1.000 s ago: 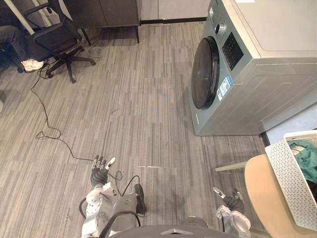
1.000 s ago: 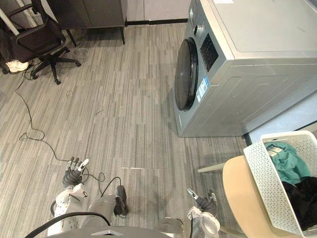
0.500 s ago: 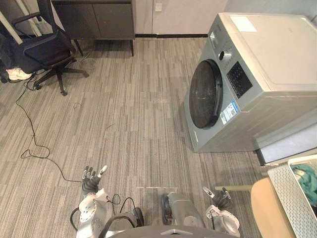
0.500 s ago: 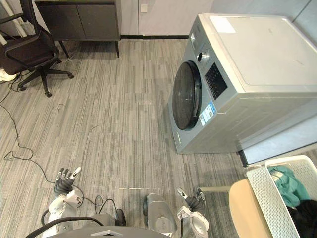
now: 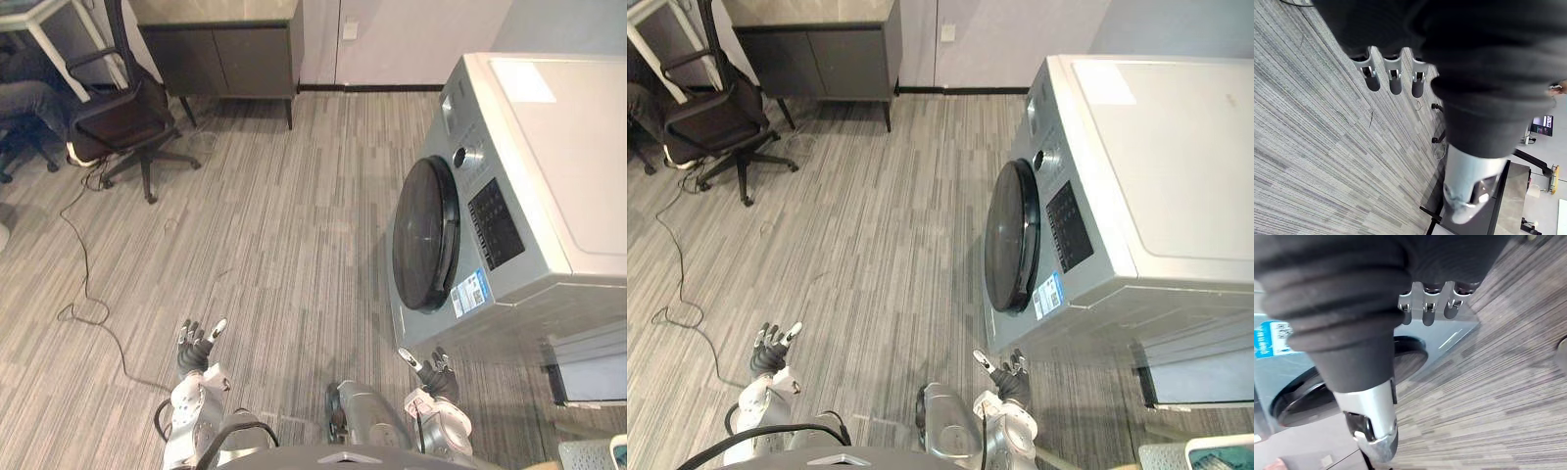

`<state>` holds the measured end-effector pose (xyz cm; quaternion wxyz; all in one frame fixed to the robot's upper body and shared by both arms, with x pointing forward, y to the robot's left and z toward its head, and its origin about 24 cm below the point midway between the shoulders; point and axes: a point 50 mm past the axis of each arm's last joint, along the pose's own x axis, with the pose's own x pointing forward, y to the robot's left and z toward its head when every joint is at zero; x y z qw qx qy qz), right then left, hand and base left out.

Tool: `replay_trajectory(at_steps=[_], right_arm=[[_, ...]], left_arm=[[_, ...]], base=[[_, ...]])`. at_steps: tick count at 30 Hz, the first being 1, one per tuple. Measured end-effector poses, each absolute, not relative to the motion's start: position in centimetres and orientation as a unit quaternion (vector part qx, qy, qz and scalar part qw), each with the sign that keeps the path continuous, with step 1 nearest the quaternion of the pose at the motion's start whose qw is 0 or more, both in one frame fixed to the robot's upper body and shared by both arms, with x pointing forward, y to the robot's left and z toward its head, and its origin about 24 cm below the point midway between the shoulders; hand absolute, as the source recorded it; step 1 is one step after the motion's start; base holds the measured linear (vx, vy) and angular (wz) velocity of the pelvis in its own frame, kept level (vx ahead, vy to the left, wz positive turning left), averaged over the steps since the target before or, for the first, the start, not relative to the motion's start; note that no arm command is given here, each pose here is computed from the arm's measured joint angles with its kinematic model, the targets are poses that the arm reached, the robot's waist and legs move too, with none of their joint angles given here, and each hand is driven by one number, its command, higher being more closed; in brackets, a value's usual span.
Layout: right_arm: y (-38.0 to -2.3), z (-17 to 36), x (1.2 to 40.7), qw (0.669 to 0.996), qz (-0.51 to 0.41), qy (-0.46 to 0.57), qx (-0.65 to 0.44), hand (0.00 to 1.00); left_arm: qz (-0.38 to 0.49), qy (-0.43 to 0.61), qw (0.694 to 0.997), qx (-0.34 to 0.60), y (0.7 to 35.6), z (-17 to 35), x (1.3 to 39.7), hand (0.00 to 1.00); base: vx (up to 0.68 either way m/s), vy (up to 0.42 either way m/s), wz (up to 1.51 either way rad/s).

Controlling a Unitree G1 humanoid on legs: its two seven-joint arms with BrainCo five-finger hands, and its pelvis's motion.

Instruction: Pick up the laundry basket with both hands and put the clothes into the washing machine.

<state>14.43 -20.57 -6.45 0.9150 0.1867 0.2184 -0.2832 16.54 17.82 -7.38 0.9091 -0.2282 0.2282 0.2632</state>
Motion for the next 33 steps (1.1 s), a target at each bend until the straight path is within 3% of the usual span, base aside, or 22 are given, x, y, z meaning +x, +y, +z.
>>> replay_trajectory(at_steps=[7, 20, 24, 33], right_arm=[[-21.4, -5.7, 14.1, 0.919, -0.292, 0.202, 0.169, 0.0], [-21.9, -5.6, 14.2, 0.912, -0.324, 0.196, 0.157, 0.0], [-22.5, -7.2, 13.1, 0.896, -0.347, 0.231, 0.155, 0.0], [-22.0, -7.3, 13.3, 0.905, -0.325, 0.247, 0.118, 0.0]], left_arm=[[0.26, 0.251, 0.904, -0.23, 17.5, -8.2, 15.7, 0.0], [0.277, 0.286, 0.889, -0.224, 17.7, -9.6, 13.8, 0.0], [0.278, 0.308, 0.882, -0.222, 17.5, -10.4, 13.0, 0.0], [0.333, 0.309, 0.865, -0.214, 19.6, -10.7, 12.2, 0.0]], base=[[0.23, 0.117, 0.03], [0.2, 0.329, -0.24], [0.0, 0.178, -0.48], [0.02, 0.107, -0.46]])
